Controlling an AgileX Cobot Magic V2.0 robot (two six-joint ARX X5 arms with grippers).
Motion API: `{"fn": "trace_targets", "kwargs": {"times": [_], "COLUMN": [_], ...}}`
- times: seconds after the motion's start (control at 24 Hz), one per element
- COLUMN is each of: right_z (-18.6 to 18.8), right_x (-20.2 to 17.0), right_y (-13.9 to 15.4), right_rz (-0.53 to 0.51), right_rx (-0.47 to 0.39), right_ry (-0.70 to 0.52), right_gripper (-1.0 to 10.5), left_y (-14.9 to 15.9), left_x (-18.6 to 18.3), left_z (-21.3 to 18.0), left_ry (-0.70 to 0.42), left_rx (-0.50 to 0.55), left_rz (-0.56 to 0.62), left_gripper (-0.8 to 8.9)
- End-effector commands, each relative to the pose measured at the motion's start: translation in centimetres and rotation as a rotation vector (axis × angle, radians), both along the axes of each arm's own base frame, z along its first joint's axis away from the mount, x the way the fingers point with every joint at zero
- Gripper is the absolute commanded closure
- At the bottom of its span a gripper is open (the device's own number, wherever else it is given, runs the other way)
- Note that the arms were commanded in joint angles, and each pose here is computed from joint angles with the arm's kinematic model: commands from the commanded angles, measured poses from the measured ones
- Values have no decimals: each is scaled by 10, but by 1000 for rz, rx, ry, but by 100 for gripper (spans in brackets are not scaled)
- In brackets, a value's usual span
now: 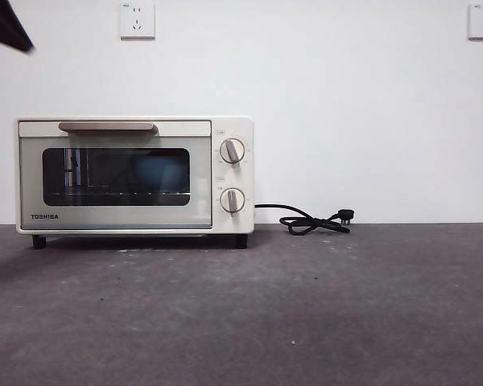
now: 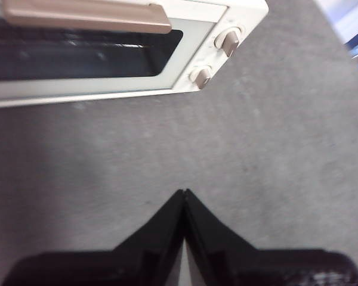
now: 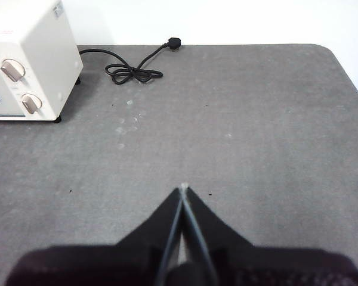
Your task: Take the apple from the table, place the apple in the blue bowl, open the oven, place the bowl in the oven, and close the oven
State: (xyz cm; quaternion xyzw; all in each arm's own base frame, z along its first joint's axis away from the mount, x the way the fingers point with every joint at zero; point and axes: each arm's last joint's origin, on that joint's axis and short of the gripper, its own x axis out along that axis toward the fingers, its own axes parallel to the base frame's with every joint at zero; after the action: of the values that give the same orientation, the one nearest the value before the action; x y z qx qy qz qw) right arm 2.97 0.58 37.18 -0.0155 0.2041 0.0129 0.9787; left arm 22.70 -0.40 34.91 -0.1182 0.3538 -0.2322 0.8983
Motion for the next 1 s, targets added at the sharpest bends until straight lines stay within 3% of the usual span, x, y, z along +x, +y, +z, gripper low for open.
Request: {"fn": "trace_targets", "kwargs": {"times": [0.04,0.46,0.79,1.0], "right_z": [-1,-1,-1,-1], "right_x": [1,1,1,1], "right_y": [1,1,1,1], "right_rz": [-6,-6,-6,-6], "right_rx": [2,-2,-2,-2], "right_ry": [1,3,3,3], "right_gripper": [946,946,946,946], "left_y": [-1,-5,-4,-1], "left_x": [-24,-92,-91,-75], "left_z": [15,36,37,32], "left_ry": [-105,-171,-182,-191], "left_rx": [85,84,86,202], "left_rz": [-25,-33,-38,-4], "left_gripper": [818,817,817,817]}}
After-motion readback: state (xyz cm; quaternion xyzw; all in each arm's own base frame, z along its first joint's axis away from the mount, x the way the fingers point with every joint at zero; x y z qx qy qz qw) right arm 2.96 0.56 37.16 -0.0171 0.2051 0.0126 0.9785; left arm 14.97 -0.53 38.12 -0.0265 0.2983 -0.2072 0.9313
